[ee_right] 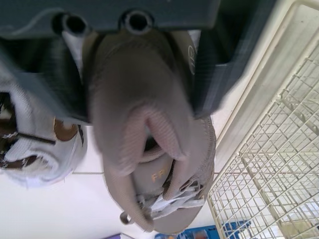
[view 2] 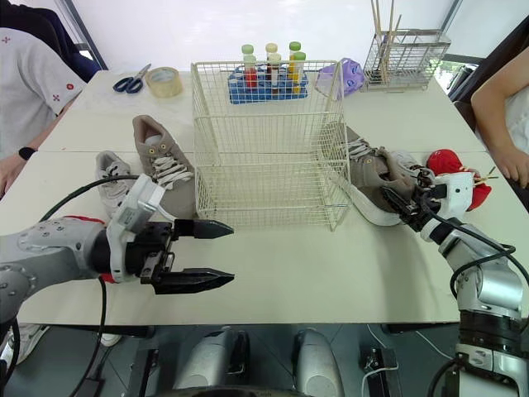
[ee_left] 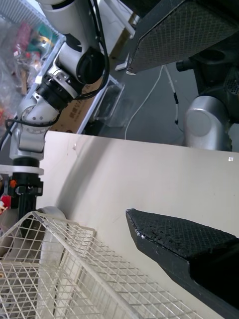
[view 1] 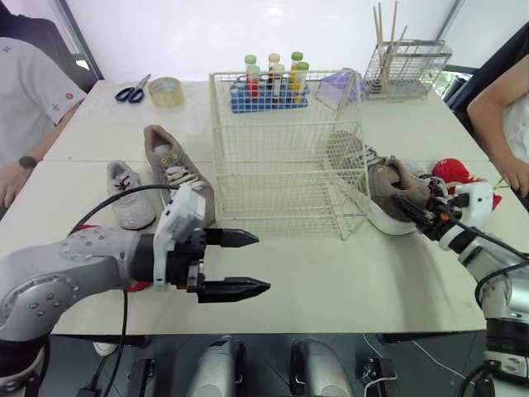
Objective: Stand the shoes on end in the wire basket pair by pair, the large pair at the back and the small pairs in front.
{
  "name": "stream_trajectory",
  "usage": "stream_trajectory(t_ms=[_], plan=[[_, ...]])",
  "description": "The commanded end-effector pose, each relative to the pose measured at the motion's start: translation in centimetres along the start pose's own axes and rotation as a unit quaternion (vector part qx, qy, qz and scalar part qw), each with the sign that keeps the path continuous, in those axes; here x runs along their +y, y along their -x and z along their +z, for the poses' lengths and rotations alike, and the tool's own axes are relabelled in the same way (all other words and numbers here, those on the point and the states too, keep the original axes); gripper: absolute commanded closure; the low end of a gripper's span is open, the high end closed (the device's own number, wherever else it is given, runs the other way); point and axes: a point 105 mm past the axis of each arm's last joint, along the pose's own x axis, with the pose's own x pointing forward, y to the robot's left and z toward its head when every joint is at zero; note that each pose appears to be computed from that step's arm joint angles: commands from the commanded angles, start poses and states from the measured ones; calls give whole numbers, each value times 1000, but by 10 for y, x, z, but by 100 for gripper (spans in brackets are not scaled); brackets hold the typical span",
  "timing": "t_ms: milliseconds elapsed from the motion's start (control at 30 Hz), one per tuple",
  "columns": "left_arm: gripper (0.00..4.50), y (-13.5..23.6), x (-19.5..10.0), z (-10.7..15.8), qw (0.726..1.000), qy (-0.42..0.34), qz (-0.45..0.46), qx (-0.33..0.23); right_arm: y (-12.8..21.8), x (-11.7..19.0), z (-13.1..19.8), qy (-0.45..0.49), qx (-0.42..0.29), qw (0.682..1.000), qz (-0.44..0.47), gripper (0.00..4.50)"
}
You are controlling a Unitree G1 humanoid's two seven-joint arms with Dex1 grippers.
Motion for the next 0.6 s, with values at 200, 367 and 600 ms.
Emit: stream_trajectory(t_ms=[200,367,600], plan=[[0,2,-1,2,1000,-15,12,0,-3,17,0,33,20,998,48,422],[0,5,5,3,1000,-14,18,0,-5,-5,78,39,-105,993,-21,422],[0,6,11,10,1000,-19,8,-3,2,-3,171,78,-221,972,-35,422]])
